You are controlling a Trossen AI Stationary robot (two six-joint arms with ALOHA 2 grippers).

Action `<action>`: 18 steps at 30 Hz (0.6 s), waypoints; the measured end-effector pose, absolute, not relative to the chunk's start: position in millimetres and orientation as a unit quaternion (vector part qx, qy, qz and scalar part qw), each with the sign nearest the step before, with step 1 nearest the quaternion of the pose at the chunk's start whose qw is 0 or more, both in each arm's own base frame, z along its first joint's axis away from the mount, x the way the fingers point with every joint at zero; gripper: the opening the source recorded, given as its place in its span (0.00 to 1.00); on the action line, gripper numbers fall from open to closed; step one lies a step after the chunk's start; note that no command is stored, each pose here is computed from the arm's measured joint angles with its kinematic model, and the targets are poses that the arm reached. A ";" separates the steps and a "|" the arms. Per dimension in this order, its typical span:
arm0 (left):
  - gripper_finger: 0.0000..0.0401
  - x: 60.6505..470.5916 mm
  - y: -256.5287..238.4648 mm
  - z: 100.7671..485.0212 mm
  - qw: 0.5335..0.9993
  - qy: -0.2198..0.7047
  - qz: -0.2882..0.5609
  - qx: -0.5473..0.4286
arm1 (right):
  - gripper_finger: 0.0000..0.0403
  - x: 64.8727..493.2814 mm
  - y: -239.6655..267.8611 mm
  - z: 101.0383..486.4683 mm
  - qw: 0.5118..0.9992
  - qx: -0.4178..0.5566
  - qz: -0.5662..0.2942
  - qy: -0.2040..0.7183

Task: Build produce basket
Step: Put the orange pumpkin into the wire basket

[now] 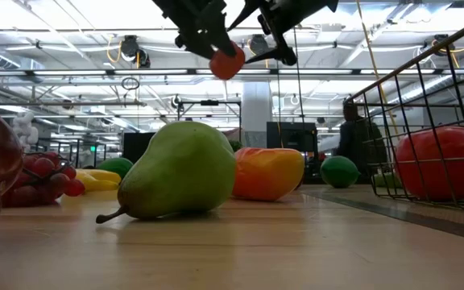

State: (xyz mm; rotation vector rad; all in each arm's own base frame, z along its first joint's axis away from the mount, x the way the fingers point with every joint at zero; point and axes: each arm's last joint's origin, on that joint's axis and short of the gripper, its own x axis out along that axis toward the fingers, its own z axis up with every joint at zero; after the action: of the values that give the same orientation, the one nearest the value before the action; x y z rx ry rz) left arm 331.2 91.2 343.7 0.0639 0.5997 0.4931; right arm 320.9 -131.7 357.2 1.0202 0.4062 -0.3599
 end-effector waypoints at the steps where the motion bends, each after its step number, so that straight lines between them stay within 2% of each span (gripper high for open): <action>1: 0.89 330.9 91.1 342.7 0.924 0.295 0.240 0.030 | 0.87 321.2 -131.6 356.8 0.839 0.480 -0.170 0.193; 11: 0.89 334.6 91.5 348.7 0.936 0.261 0.233 0.032 | 0.87 320.9 -132.3 354.1 0.850 0.451 -0.179 0.204; 18: 0.89 338.1 86.2 351.8 0.946 0.239 0.216 0.019 | 0.79 321.0 -132.0 354.4 0.857 0.439 -0.174 0.206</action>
State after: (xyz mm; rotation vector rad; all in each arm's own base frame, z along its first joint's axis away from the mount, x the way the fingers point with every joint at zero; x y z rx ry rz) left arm 338.1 86.2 351.8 0.0393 0.4873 0.4407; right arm 321.0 -132.0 354.4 0.9231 0.4337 -0.3654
